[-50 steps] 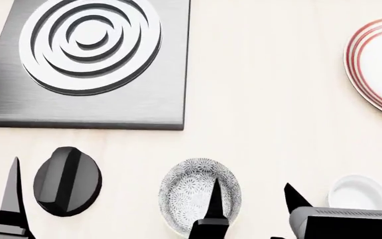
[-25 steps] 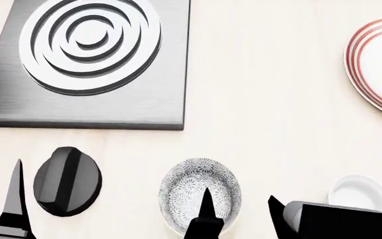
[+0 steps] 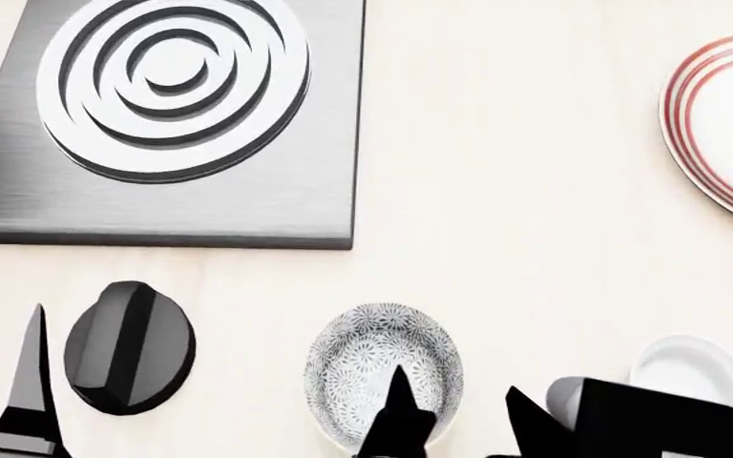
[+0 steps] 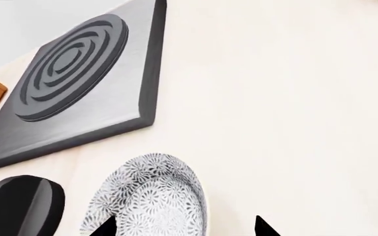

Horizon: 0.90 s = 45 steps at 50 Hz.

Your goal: Pick the akita bowl next to the ramekin and place it on the plate.

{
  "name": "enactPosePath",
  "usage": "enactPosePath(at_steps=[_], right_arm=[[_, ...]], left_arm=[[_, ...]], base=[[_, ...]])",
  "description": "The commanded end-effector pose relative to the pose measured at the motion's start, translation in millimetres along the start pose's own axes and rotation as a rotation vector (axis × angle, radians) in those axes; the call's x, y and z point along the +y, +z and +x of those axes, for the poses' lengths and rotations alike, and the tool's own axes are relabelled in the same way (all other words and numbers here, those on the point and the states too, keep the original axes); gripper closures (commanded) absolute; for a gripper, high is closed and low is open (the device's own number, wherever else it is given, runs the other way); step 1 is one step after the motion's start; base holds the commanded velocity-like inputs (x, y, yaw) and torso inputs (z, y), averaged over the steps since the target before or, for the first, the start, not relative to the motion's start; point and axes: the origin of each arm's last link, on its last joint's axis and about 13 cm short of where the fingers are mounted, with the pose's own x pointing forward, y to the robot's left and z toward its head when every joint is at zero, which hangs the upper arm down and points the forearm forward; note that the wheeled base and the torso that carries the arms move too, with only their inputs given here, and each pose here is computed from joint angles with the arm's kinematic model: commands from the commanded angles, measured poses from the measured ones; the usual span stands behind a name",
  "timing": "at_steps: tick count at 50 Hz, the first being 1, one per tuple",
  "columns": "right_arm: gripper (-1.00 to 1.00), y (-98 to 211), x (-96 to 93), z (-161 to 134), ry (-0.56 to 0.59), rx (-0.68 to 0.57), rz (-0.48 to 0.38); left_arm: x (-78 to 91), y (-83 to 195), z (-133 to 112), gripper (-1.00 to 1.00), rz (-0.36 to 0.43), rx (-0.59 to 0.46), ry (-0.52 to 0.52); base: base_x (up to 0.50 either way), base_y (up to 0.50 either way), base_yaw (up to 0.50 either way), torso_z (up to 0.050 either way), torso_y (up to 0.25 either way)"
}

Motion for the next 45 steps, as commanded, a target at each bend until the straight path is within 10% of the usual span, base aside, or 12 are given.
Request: enactPosePath(at_steps=[1,42,43,45], right_arm=[[-1.0,1.5,-2.4,8.7,0.006,-0.021,0.046],[-1.0,-6.7,-9.5,29.9,-0.014,0.017,0.063],[1.0,-7.2,-9.7,30.4,-0.015,0.019,0.063],[1.0,-7.4,-9.8,30.9,-0.016,0.021,0.065]], left_arm=[[1.8,-0.7,-1.1,-1.0,-0.004,0.007,0.006],[2.5,-1.1,-1.7,-1.0,0.003,0.014,0.006],[2.7,-1.1,-1.5,-1.0,0.003,0.014,0.006],[2.8,-1.0,-1.5,-1.0,0.004,0.013,0.006]], base=[[0.0,0.0,0.0,0.0,0.0],[0.0,0.0,0.0,0.0,0.0],[0.0,0.0,0.0,0.0,0.0],[0.0,0.0,0.0,0.0,0.0]])
